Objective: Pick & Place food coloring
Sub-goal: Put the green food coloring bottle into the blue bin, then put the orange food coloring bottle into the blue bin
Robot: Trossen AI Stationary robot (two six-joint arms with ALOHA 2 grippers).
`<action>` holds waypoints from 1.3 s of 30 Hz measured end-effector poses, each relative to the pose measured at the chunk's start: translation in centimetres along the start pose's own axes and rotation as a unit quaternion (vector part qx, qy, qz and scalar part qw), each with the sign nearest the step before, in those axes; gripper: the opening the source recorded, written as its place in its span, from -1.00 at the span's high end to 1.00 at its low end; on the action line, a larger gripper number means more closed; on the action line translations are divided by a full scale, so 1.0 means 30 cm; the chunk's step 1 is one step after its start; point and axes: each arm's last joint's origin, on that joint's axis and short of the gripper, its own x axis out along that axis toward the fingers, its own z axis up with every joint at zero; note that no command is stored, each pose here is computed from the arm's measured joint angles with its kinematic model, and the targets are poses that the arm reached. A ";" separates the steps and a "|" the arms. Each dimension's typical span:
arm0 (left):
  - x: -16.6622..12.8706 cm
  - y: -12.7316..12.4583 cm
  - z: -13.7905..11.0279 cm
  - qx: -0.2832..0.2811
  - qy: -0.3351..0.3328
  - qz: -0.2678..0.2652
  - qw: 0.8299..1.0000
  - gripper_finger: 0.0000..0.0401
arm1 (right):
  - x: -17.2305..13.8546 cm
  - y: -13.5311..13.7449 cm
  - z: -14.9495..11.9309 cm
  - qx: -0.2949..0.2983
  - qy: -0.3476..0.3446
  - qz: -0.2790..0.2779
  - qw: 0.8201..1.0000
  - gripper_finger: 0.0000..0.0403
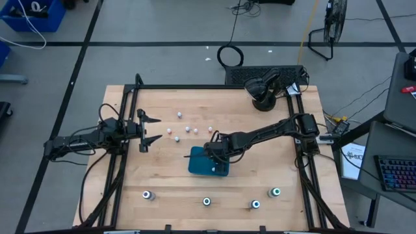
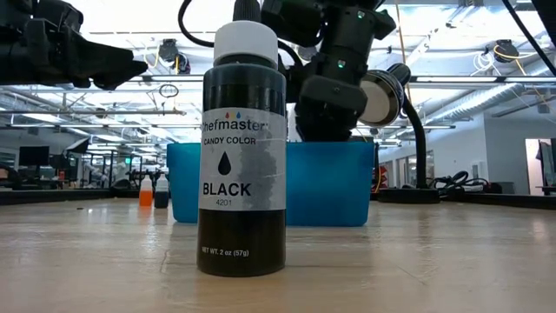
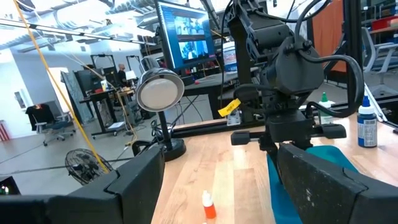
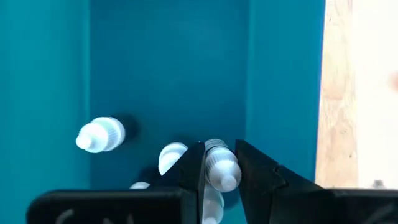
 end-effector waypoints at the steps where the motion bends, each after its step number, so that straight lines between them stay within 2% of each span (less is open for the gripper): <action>1: 0.000 0.000 0.000 0.000 0.000 0.000 1.000 -0.52 | 0.000 0.000 0.000 0.004 0.000 0.002 1.000 0.73; 3: 0.000 0.000 0.000 0.000 0.000 0.000 1.000 -0.52 | 0.000 0.002 0.000 0.012 0.002 0.012 1.000 0.68; 11: 0.000 0.000 0.000 0.000 0.000 0.000 1.000 -0.52 | -0.001 0.004 0.000 0.025 0.003 0.024 0.999 0.24; 15: 0.000 0.000 0.000 0.000 0.000 0.000 1.000 -0.52 | -0.014 0.003 0.001 0.025 0.000 0.024 0.999 0.18; 19: 0.000 0.000 0.000 0.000 0.000 0.000 1.000 -0.52 | -0.068 -0.009 0.009 0.028 -0.019 0.027 0.999 0.19; 29: 0.000 0.000 0.000 0.000 0.000 0.000 1.000 -0.52 | -0.346 -0.062 0.001 0.041 -0.105 0.040 0.993 0.23; 35: 0.000 0.000 0.000 0.000 0.000 0.000 1.000 -0.52 | -0.523 -0.076 -0.038 0.061 -0.164 0.057 0.983 0.23; 39: 0.000 0.000 0.000 0.000 0.000 0.000 1.000 -0.52 | -0.605 -0.079 -0.087 0.060 -0.182 0.044 0.981 0.23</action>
